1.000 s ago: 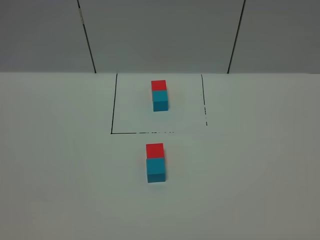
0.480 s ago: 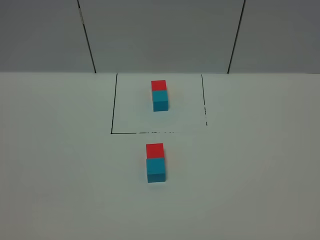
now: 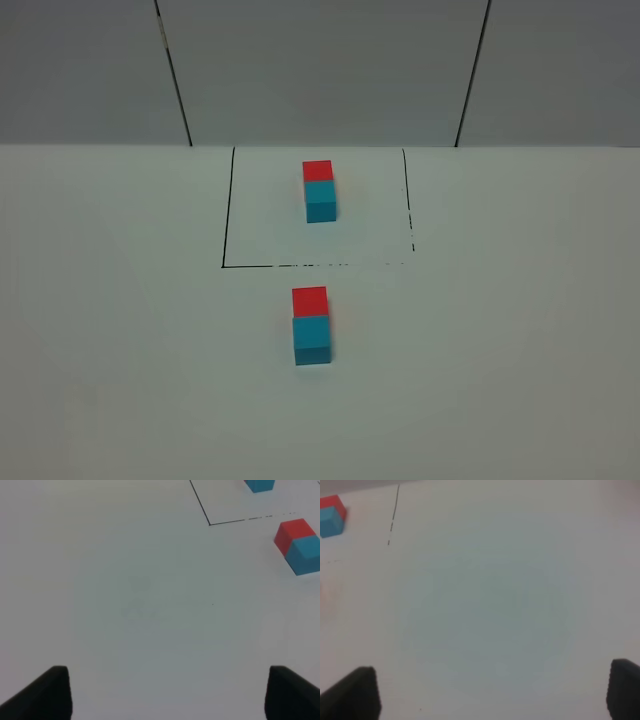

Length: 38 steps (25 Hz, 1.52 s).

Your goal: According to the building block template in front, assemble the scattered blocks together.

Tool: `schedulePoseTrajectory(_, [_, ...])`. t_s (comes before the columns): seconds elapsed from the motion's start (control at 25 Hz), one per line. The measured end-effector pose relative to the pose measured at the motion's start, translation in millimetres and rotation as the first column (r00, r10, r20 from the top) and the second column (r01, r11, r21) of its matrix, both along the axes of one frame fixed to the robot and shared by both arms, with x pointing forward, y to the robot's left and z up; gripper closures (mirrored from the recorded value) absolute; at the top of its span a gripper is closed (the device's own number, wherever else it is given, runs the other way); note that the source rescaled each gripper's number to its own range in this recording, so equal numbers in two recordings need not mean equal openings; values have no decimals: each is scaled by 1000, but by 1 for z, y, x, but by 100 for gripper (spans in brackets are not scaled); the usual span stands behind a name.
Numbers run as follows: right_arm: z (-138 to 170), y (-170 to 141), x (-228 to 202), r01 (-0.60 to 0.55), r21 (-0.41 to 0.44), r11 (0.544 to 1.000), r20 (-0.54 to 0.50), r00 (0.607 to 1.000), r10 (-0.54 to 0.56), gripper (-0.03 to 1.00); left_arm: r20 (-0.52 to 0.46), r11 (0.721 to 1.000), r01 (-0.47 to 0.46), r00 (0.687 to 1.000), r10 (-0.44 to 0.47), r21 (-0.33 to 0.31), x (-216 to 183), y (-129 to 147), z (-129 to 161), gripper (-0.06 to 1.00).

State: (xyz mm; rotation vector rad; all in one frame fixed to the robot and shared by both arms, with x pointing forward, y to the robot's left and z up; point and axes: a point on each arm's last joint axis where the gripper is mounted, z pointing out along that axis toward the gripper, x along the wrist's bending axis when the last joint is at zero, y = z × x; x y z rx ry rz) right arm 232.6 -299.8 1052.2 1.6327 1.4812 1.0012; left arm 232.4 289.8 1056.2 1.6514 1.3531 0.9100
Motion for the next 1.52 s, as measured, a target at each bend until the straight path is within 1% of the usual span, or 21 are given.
schedulePoseTrajectory(1.52, [0,0,0,0,0,1000,1,1000,0,16,0,1000,0,1000,0,-1,0,0,0,26])
